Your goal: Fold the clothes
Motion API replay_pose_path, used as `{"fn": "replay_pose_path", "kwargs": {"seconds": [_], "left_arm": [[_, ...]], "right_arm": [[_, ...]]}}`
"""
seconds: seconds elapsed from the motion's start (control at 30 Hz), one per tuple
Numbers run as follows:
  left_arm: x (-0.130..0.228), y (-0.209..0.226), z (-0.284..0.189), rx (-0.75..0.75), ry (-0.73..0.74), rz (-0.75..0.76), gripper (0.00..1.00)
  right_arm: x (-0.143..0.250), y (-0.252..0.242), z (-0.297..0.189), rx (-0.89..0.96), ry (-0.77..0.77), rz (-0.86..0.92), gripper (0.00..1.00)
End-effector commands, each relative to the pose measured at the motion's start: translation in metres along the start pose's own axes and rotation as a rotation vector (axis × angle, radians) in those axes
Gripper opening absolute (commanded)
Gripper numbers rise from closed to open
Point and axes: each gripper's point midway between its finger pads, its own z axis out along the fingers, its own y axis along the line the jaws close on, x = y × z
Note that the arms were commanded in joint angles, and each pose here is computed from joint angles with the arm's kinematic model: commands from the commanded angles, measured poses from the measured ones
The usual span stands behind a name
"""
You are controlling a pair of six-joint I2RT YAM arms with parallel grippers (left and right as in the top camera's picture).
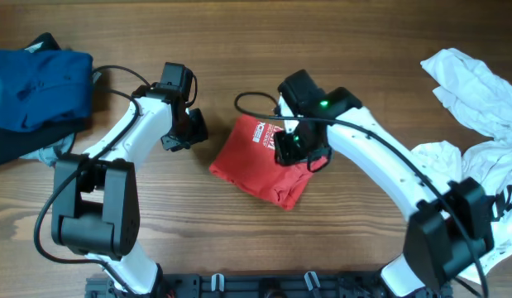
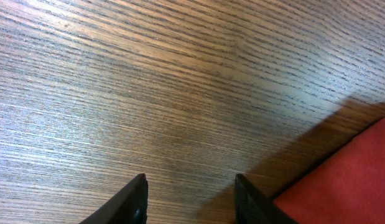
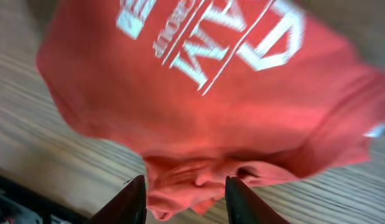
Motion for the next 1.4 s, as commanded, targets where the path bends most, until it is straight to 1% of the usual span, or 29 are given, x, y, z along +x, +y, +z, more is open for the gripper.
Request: {"fn": "replay_pose_path", "kwargs": {"seconds": [0.0,0.1,0.13,0.2,0.23,0.3,0.37,0.43,0.47,0.6,0.7,0.8,0.83,0.9,0.93,1.0,1.07,1.1,1.2,1.3,1.37], "left_arm": [[-0.002,-0.001,0.000,0.005,0.001,-0.001,0.45],[-0.002,-0.001,0.000,0.004,0.003,-0.002,0.44],[-0.002,-0.001,0.000,0.004,0.003,-0.002,0.45],[-0.002,-0.001,0.000,0.003,0.003,-0.002,0.44],[-0.002,-0.001,0.000,0.004,0.003,-0.002,0.45],[-0.002,-0.001,0.000,0.003,0.003,-0.002,0.45],[-0.002,-0.001,0.000,0.003,0.004,-0.002,0.45],[-0.002,-0.001,0.000,0.003,0.004,-0.002,0.45],[-0.002,-0.001,0.000,0.003,0.004,-0.002,0.45],[-0.002,-0.001,0.000,0.004,0.004,-0.002,0.45],[-0.002,-0.001,0.000,0.004,0.004,-0.002,0.45],[-0.001,-0.001,0.000,0.002,0.006,-0.002,0.45],[0.000,0.000,0.000,0.001,0.009,-0.002,0.45],[0.001,0.000,0.000,-0.002,0.014,-0.003,0.45],[0.002,0.001,0.000,-0.004,0.017,-0.003,0.45],[0.002,0.001,0.000,-0.005,0.017,-0.002,0.45],[0.001,0.001,0.000,-0.004,0.016,-0.003,0.45],[0.001,0.001,0.000,-0.004,0.016,-0.002,0.45],[0.002,0.001,0.000,-0.004,0.017,-0.002,0.45],[0.002,0.001,0.000,-0.006,0.021,-0.003,0.44],[-0.003,-0.002,-0.006,0.004,0.000,0.030,0.43]], "right_arm": [[0.028,-0.004,0.029,-0.003,0.122,-0.004,0.40],[0.043,-0.043,0.031,0.203,0.152,0.064,0.40],[0.046,-0.051,0.032,0.241,0.156,0.062,0.40],[0.052,-0.054,0.035,0.254,0.173,0.074,0.40],[0.054,-0.055,0.036,0.257,0.174,0.102,0.37],[0.046,-0.036,0.033,0.153,0.139,0.086,0.36],[0.029,-0.014,0.016,0.051,0.035,0.072,0.37],[0.018,-0.008,0.008,0.027,-0.028,0.037,0.38],[0.013,-0.005,0.009,0.012,-0.047,-0.014,0.38],[0.011,0.006,0.012,-0.035,-0.046,-0.066,0.37],[0.011,0.018,0.029,-0.067,-0.038,-0.138,0.37],[0.025,0.021,0.053,-0.060,0.049,-0.149,0.37],[0.035,0.014,0.058,-0.034,0.101,-0.123,0.36],[0.046,-0.002,0.056,0.049,0.141,-0.067,0.36],[0.058,-0.017,0.052,0.133,0.184,-0.025,0.36],[0.065,-0.028,0.049,0.197,0.209,0.003,0.36],[0.066,-0.034,0.048,0.228,0.209,0.019,0.37],[0.068,-0.038,0.046,0.260,0.209,0.057,0.37],[0.061,-0.057,0.042,0.376,0.156,0.106,0.37],[0.057,-0.057,0.043,0.376,0.141,0.105,0.37],[0.060,-0.057,0.040,0.383,0.132,0.184,0.35]]}}
